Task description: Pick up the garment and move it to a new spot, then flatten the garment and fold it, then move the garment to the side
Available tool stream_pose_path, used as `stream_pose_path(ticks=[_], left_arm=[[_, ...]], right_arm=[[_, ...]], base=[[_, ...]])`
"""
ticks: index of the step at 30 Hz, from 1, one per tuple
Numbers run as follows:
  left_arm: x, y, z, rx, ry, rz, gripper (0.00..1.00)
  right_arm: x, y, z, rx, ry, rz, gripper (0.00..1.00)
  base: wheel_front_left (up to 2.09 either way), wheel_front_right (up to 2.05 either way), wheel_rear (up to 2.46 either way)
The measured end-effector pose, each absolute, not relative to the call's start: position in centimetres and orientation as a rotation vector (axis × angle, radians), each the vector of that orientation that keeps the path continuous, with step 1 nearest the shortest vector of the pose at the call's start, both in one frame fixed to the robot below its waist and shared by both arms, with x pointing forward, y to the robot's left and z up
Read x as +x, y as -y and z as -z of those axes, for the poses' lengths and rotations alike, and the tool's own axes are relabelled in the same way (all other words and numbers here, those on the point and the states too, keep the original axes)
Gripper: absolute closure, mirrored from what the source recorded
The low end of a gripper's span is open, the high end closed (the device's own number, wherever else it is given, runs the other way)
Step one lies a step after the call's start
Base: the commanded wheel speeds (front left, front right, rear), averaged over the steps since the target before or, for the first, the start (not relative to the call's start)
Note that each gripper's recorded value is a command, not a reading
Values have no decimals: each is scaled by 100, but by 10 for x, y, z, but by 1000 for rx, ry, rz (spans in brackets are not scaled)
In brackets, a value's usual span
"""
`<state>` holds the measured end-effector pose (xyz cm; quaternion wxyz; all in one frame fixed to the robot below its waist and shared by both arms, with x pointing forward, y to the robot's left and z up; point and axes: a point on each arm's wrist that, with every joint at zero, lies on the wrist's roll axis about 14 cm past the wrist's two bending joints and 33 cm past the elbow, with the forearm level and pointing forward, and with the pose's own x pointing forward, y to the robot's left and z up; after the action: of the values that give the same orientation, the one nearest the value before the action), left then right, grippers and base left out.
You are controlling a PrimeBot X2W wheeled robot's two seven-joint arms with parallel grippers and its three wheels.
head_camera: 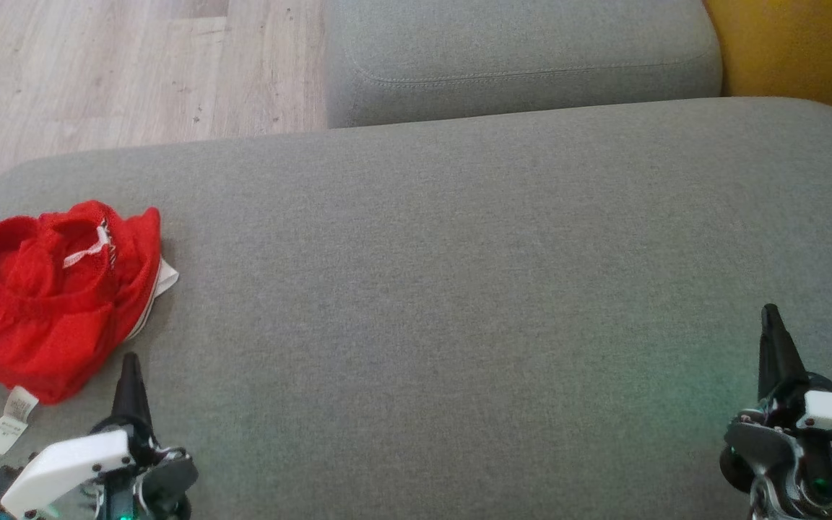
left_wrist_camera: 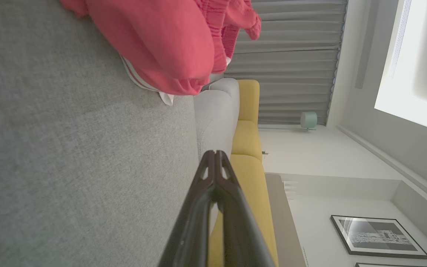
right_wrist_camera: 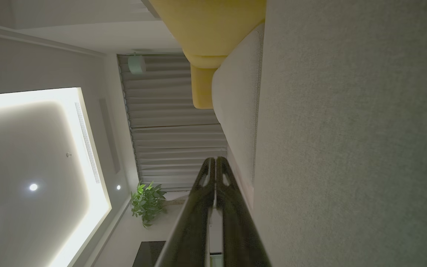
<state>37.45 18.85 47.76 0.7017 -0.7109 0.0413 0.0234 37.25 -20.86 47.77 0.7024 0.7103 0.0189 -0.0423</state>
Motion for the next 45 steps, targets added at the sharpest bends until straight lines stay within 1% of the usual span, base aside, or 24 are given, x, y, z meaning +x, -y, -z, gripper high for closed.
stream_pose_path(ticks=[1, 2, 7, 9, 14, 20, 45], left_arm=[[375, -188, -478, -1583, -92, -52, 100], [374, -188, -475, -1583, -98, -57, 0], [352, -186, -436, -1588, -195, -155, 0], [346, -186, -429, -1588, -211, -174, 0], [348, -184, -432, -1584, -201, -166, 0], [351, -181, -438, -1522, -194, -145, 0], [360, -166, -467, -1116, -150, -15, 0]], right_arm=[[372, 209, -478, 1581, -42, 94, 100], [372, 208, -476, 1581, -47, 99, 0], [350, 208, -436, 1588, -140, 202, 0], [344, 207, -429, 1587, -158, 219, 0], [346, 202, -430, 1572, -162, 209, 0], [347, 200, -433, 1517, -162, 194, 0], [350, 182, -447, 1111, -176, 90, 0]], base=[[0, 0, 0], [0, 0, 0], [0, 0, 0], [0, 0, 0], [0, 0, 0], [0, 0, 0], [0, 0, 0]])
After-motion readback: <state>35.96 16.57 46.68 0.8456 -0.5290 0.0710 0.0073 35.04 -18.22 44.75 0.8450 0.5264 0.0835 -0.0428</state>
